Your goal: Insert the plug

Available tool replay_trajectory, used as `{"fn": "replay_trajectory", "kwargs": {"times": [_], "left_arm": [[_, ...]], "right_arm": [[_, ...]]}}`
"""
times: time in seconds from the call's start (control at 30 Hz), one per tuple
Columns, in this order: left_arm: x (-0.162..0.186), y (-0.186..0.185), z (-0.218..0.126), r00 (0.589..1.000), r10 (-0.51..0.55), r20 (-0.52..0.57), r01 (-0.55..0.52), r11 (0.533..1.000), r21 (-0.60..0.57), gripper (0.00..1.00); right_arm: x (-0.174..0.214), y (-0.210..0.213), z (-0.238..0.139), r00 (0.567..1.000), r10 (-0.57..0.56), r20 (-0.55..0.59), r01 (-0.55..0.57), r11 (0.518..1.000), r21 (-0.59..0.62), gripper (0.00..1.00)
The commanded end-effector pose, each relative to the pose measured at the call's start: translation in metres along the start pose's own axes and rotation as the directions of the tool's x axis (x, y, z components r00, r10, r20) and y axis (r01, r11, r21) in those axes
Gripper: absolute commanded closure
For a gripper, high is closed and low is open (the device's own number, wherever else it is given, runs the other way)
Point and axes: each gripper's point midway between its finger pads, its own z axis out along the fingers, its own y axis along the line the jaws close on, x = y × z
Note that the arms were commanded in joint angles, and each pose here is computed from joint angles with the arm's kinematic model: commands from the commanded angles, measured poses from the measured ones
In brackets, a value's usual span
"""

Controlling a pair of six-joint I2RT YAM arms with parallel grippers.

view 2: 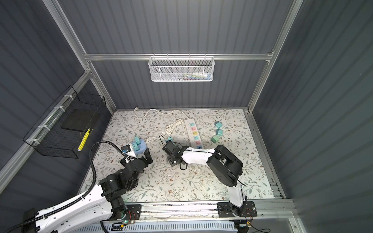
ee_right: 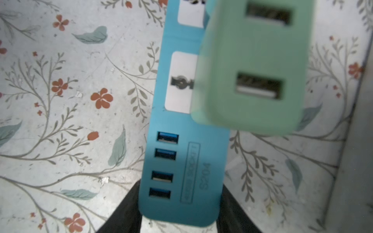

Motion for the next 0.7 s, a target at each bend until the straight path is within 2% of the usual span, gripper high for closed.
{"fn": "replay_trajectory", "kwargs": {"times": [0.0,0.23,0.43,0.57,0.67], "left_arm": [[-0.002,0.007,-0.002,1.000,0.000,0.004,0.000,1.000,-0.015,0.00],[-0.005,0.008,-0.001,1.000,0.008,0.011,-0.008,1.000,-0.022,0.00],[-0.008,0.006,0.001,1.000,0.015,0.015,-0.015,0.999,-0.028,0.00],[-0.010,0.006,0.001,1.000,0.019,0.017,-0.018,0.999,-0.032,0.00],[-0.013,0.006,0.001,1.000,0.018,0.023,-0.018,0.999,-0.032,0.00]], "right_arm": [[-0.010,-0.005,0.005,0.999,-0.041,0.027,0.040,0.998,0.045,0.52],[-0.040,-0.011,0.021,0.995,-0.084,0.060,0.081,0.996,0.046,0.53],[-0.075,-0.014,0.047,0.997,-0.053,0.052,0.053,0.998,0.016,0.52],[-0.092,-0.012,0.058,0.997,-0.044,0.060,0.045,0.999,-0.001,0.48],[-0.102,-0.008,0.055,0.997,-0.045,0.063,0.046,0.999,-0.014,0.38]]}}
